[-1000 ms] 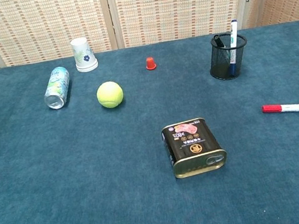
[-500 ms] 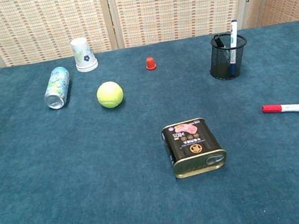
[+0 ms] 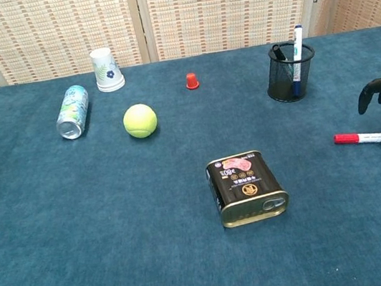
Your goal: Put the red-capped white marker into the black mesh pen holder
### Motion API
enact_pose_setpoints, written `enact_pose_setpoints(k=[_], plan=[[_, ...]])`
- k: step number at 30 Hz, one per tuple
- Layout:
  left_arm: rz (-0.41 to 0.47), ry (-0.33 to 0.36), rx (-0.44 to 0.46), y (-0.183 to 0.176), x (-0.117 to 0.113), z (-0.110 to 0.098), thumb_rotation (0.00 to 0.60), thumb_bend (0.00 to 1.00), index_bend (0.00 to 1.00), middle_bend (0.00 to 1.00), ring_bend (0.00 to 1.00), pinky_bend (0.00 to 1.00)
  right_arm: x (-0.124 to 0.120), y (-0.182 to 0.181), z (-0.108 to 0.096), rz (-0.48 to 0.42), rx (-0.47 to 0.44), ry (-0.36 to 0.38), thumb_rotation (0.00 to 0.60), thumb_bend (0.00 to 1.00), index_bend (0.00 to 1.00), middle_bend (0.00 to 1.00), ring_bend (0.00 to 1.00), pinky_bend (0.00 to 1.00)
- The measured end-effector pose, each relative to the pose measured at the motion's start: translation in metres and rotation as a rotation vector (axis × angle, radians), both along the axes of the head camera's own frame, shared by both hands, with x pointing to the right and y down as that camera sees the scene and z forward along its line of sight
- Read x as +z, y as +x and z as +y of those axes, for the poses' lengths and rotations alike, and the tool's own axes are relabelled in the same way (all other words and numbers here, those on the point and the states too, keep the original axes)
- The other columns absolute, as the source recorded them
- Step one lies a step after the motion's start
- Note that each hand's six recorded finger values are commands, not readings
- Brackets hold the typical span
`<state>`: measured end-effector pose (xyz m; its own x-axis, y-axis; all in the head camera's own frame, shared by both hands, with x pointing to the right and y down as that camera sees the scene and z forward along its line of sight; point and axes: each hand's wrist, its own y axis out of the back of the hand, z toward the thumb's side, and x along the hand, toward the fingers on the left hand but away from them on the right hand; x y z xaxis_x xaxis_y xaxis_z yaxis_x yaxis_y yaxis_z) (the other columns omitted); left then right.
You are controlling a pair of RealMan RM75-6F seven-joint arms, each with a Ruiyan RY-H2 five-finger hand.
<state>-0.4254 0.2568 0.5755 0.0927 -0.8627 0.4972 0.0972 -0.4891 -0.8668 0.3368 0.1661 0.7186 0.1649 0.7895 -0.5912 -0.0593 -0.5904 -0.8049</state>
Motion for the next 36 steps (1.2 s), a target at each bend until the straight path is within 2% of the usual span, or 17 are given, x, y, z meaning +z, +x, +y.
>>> enact_pose_setpoints(k=[27,36], plan=[[-0.007,-0.009,0.001,0.0,0.002,0.001,0.6,0.35,0.23,0.06,0.14,0.42,0.036,0.008,-0.003,0.102,0.015,-0.028,0.6,0.22,0.46,0.33,0.34,0.43],[-0.004,-0.007,0.001,0.0,0.002,0.001,0.6,0.35,0.23,0.06,0.14,0.42,0.035,0.007,-0.005,0.109,0.013,0.002,0.6,0.25,0.57,0.39,0.41,0.5]])
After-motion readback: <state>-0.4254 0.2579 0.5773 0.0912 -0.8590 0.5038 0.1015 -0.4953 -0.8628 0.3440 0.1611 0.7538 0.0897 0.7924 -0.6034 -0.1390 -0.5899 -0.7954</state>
